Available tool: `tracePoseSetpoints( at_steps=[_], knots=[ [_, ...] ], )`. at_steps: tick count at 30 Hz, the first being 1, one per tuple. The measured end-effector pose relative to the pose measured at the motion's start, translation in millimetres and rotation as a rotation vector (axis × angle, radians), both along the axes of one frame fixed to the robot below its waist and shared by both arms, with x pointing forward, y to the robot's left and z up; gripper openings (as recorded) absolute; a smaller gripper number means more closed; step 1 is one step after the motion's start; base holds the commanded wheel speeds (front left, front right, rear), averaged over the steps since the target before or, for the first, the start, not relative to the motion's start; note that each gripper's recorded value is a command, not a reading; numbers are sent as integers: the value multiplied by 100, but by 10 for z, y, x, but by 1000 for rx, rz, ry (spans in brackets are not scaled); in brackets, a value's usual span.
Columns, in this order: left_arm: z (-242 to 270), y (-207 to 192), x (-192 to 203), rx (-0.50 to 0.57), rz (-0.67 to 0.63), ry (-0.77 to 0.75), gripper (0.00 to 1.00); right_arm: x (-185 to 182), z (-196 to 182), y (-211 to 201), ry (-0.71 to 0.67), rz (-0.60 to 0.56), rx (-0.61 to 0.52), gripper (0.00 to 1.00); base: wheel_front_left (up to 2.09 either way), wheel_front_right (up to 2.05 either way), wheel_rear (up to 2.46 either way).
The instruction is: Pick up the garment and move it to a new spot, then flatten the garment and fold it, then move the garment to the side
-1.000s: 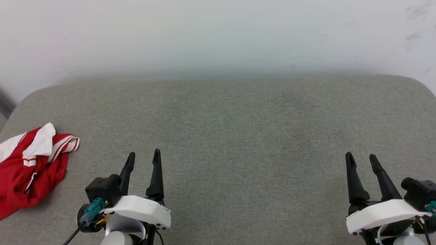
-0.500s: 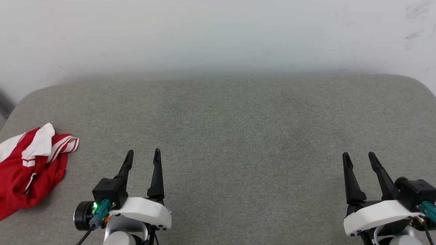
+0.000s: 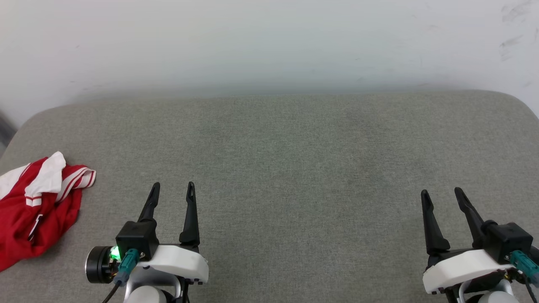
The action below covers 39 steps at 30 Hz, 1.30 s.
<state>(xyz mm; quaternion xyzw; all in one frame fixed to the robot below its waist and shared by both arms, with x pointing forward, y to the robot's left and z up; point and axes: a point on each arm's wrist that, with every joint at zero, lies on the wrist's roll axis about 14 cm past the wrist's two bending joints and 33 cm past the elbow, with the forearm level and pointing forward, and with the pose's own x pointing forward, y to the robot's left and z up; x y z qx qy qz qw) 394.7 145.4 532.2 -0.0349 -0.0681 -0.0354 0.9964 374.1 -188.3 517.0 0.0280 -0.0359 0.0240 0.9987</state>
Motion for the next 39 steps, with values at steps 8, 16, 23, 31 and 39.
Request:
tracePoseSetpoints(
  at_steps=[8, 16, 23, 31, 39],
  knots=[
    [-10, -33, -8, 35, -9, -9, 100, -11, 7, -22, -9, -7, -44, 100, 0, 0, 0],
    [-50, -32, -17, 54, -8, -4, 100, -11, 12, -14, -15, -5, -69, 100, 0, 0, 0],
    [-68, -7, -20, 47, 1, 3, 100, -13, 10, -13, -14, -5, -63, 100, 0, 0, 0],
    [-98, 9, -22, 45, 6, 12, 100, 1, -5, 0, -9, -1, -65, 100, 0, 0, 0],
    [-100, 229, -107, 46, 72, 15, 100, 106, 22, 268, -16, 77, -75, 100, 0, 0, 0]
  ],
)
